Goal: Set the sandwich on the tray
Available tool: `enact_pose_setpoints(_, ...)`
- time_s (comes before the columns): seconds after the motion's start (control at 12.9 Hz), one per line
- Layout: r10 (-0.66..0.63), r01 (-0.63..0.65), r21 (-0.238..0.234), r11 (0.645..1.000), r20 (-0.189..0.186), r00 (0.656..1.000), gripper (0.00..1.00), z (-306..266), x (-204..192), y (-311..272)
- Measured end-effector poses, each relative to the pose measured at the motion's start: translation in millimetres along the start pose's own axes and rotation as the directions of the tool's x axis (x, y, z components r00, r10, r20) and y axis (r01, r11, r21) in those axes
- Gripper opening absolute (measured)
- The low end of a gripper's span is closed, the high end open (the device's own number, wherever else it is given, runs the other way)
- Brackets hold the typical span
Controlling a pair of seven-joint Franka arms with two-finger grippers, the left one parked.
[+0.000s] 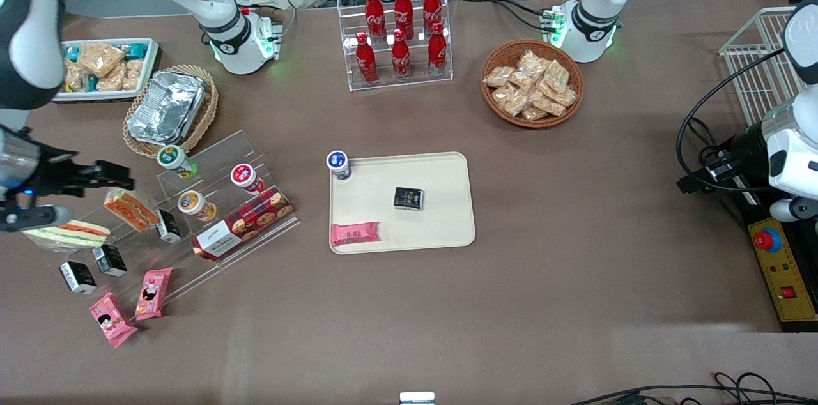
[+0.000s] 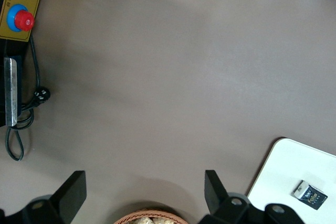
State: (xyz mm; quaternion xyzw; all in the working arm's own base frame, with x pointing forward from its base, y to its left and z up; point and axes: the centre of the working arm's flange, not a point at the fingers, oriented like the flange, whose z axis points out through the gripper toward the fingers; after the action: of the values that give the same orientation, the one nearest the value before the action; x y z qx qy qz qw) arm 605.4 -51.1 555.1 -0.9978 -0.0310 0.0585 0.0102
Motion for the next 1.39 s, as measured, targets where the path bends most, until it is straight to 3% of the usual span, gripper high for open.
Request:
enact_pose_setpoints(0.23,0.034,-0.034,-0.006,0.999,-0.002,0.999,0.99,-1.4,-4.6,25.8)
enact_pose_setpoints(1.08,0.049,-0.049,-0.010,0.999,-0.001,0.999,0.99,-1.6,-5.9,31.9)
enact_pose_setpoints(1.39,0.217,-0.217,-0.019,0.976,-0.001,0.976,0.99,-1.3,-16.5,76.0)
